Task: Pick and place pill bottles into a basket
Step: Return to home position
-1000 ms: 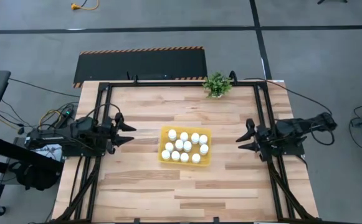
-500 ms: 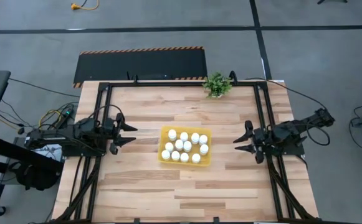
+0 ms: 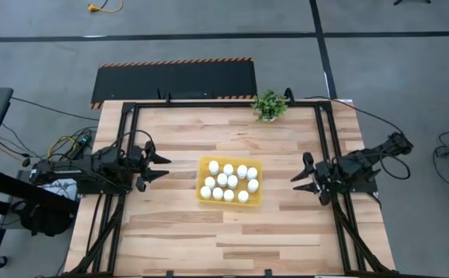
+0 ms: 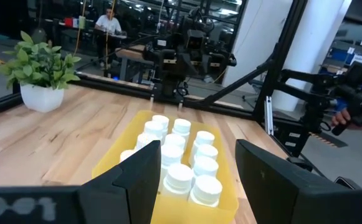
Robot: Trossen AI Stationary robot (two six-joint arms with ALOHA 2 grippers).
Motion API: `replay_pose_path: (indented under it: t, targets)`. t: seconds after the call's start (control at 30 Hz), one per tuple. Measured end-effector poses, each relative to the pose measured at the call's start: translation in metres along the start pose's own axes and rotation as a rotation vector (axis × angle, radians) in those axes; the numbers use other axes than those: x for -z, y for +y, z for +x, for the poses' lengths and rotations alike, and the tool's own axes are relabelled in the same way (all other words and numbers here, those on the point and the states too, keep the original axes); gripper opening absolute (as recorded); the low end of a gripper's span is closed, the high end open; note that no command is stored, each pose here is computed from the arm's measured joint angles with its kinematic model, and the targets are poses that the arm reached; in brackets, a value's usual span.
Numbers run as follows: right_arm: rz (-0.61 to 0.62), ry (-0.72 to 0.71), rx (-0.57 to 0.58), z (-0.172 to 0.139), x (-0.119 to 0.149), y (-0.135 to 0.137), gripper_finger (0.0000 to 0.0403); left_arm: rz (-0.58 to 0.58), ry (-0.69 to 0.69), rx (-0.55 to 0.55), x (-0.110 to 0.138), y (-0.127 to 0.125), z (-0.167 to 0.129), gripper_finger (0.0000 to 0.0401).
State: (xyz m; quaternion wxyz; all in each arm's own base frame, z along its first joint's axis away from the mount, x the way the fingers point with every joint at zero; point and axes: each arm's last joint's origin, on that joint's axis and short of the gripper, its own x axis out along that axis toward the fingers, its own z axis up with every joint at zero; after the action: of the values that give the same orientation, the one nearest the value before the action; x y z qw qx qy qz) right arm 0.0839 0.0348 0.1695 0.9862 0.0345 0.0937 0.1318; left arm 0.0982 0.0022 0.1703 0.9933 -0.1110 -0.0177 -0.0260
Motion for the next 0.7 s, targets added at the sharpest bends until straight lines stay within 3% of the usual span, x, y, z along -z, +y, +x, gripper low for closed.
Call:
replay_pose_path:
  t: [0.7]
  targets:
    - [0.047, 0.005, -0.036, -0.0003, 0.0003, 0.0025, 0.0124, 0.032, 0.003, -0.003, 0.0008, 0.0003, 0.0002, 0.0195]
